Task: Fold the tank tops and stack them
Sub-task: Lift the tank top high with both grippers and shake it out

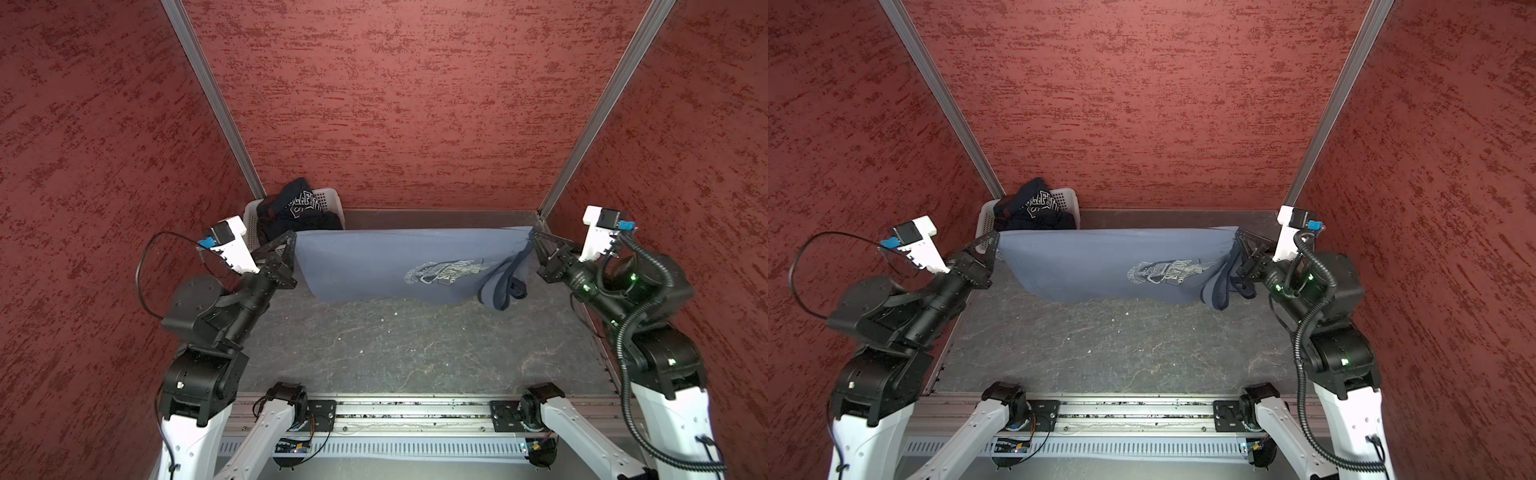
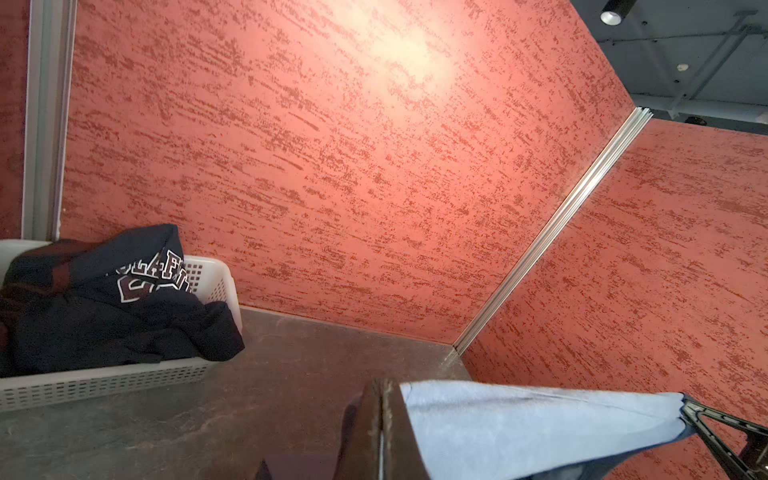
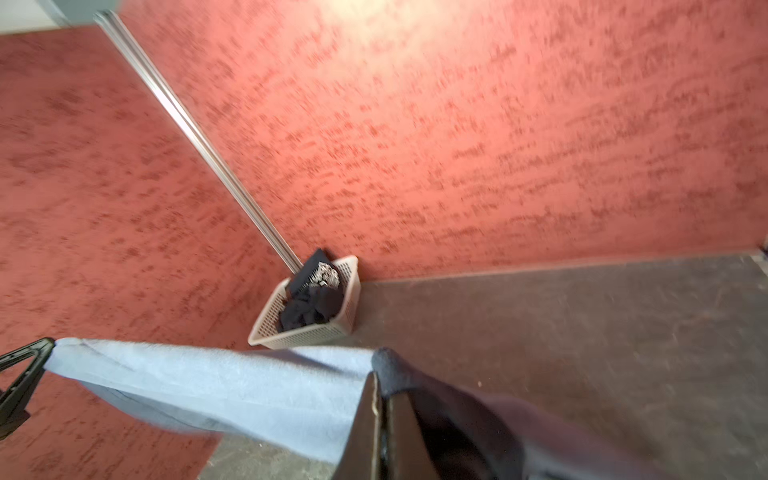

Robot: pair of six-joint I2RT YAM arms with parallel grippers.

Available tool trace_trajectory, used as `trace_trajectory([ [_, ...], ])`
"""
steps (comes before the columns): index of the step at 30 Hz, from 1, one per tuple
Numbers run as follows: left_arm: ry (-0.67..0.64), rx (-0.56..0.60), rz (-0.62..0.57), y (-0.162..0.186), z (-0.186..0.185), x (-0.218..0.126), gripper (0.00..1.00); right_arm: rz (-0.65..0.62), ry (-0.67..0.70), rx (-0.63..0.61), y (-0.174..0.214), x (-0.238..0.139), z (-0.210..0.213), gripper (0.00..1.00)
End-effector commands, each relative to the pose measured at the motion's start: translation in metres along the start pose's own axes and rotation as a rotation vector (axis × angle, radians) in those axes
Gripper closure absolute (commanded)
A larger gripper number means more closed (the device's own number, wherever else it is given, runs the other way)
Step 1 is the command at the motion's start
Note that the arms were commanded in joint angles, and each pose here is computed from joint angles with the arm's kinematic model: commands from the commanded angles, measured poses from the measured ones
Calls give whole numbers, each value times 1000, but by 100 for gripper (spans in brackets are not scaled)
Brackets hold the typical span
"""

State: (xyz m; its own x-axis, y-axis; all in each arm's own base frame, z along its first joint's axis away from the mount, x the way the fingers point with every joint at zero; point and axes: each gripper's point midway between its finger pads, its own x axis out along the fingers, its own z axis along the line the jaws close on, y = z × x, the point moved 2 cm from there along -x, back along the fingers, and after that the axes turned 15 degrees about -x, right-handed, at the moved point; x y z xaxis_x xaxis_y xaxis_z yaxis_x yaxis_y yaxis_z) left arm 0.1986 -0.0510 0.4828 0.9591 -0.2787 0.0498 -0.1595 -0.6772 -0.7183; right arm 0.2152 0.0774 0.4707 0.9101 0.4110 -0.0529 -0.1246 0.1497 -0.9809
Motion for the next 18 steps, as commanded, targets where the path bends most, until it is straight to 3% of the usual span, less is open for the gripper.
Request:
trace_trajectory([
  [1,-214,13,142,25,45,44,100,161,91,23,40,33,-26,100],
  [4,-266,-6,244,34,49,66,100,240,87,34,45,43,-27,100],
  [8,-147,13,139,17,23,50,100,120,5,12,22,24,-8,100],
  [11,-184,2,152,22,32,61,100,168,90,21,41,33,-25,100],
  [15,-248,-33,272,51,56,111,100,246,275,8,67,58,-64,100],
  [18,-281,-42,297,59,67,146,100,225,334,-13,60,76,-82,100],
])
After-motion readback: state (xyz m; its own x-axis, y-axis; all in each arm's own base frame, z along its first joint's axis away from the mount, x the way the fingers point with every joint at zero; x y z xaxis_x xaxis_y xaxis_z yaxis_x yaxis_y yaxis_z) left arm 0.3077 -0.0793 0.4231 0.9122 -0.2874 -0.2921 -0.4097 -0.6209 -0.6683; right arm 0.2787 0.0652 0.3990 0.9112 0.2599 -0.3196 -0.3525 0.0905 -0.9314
